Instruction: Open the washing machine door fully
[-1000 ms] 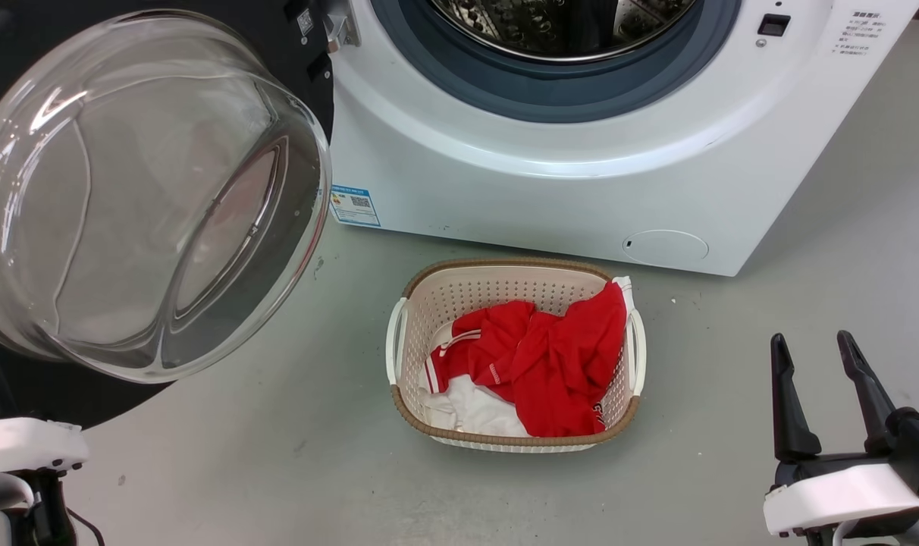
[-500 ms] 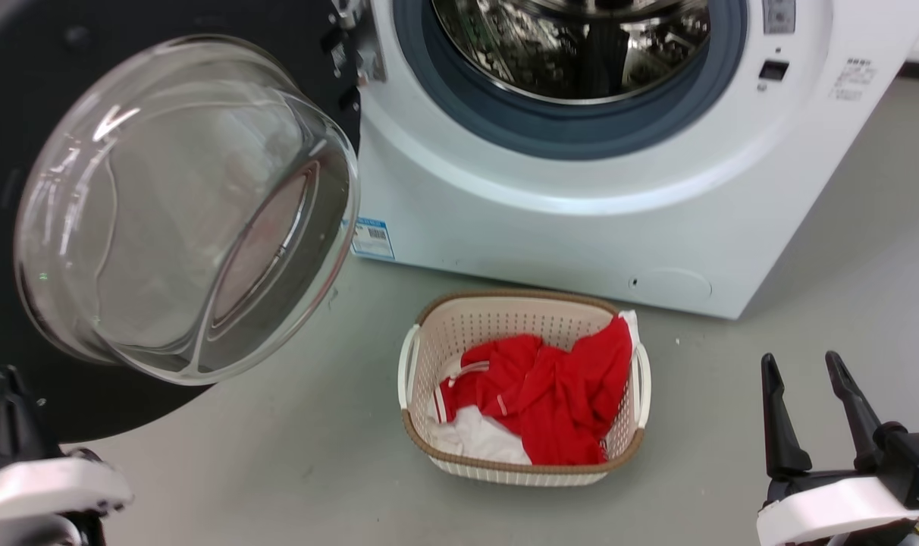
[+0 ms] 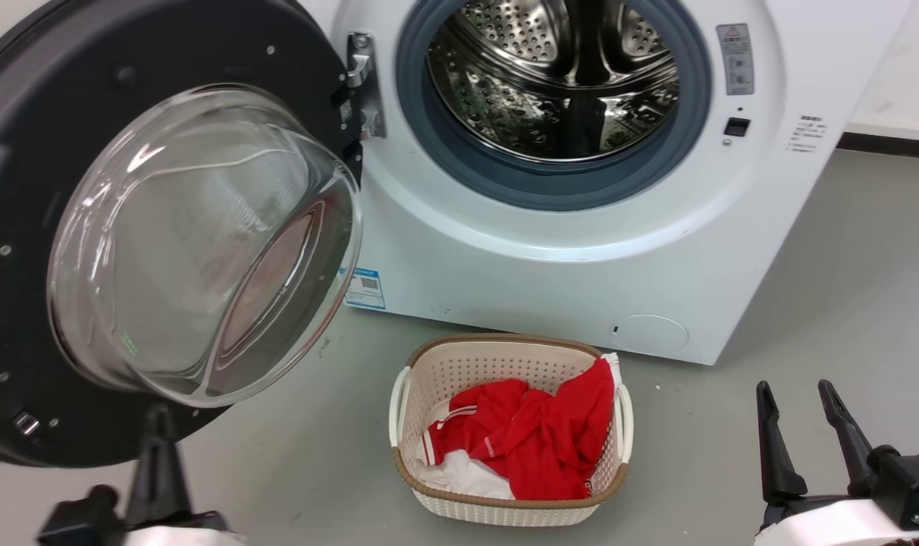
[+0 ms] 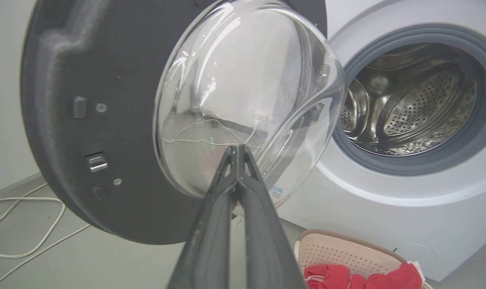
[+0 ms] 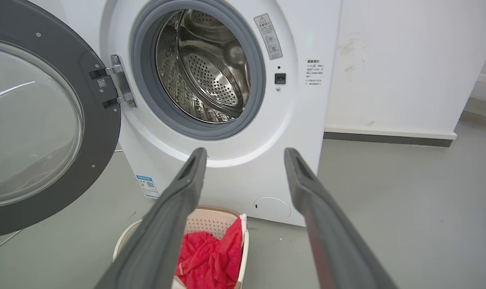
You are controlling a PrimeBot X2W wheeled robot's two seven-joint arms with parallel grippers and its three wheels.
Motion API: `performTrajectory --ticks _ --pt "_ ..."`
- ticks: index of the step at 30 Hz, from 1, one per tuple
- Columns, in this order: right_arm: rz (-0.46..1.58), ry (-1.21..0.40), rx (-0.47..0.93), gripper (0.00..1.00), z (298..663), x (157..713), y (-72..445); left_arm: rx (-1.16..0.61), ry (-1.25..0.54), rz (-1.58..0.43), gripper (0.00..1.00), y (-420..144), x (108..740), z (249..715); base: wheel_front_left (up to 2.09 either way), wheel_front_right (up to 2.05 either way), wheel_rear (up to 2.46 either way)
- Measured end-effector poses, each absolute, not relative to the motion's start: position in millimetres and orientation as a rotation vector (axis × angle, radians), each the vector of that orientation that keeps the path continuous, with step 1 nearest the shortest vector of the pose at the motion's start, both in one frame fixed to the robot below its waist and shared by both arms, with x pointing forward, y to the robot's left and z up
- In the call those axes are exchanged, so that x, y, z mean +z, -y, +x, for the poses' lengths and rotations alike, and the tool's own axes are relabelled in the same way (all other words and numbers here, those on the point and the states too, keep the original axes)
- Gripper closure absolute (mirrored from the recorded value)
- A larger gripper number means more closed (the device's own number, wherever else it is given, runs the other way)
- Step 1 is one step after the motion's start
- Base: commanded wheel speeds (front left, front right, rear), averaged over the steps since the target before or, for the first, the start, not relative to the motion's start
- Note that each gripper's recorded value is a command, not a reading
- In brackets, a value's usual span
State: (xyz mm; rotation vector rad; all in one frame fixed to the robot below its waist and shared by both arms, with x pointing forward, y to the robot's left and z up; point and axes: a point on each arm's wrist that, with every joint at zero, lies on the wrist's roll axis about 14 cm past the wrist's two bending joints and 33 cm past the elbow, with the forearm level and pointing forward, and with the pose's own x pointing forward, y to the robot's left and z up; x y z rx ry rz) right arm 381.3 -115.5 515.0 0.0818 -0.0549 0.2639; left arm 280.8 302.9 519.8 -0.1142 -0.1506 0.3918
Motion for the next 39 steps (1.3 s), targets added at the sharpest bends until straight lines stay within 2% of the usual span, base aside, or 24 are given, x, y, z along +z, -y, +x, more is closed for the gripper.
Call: performTrajectory --ticks 5,6,7,8,9,21,39 --pt "0.080 0.051 0.229 0.00 376.8 513.4 127.4 0.262 0.136 -0.105 1.00 -264.6 518.8 302.9 0.00 0.00 0.00" --pt "0.078 0.050 0.220 0.00 375.6 512.9 130.4 0.239 0.139 -0.102 0.93 -258.9 520.3 308.2 0.00 0.00 0.00" --pt "0.076 0.049 0.211 0.00 374.5 512.5 133.5 0.222 0.143 -0.103 0.56 -254.5 521.8 313.6 0.00 0.00 0.00" --pt "0.076 0.048 0.201 0.00 373.3 512.0 136.8 0.203 0.147 -0.099 0.07 -249.8 523.3 318.7 0.00 0.00 0.00" --pt "0.075 0.047 0.191 0.00 372.1 511.6 140.1 0.183 0.149 -0.097 0.00 -244.6 524.5 323.7 0.00 0.00 0.00" --pt "0.057 0.061 0.102 0.00 355.7 514.8 169.3 0.037 0.119 -0.049 0.00 -205.0 519.5 360.9 0.00 0.00 0.00" --pt "0.054 0.092 0.068 0.00 347.6 524.2 180.5 0.024 0.100 -0.014 0.00 -203.7 515.2 369.2 0.00 0.00 0.00"
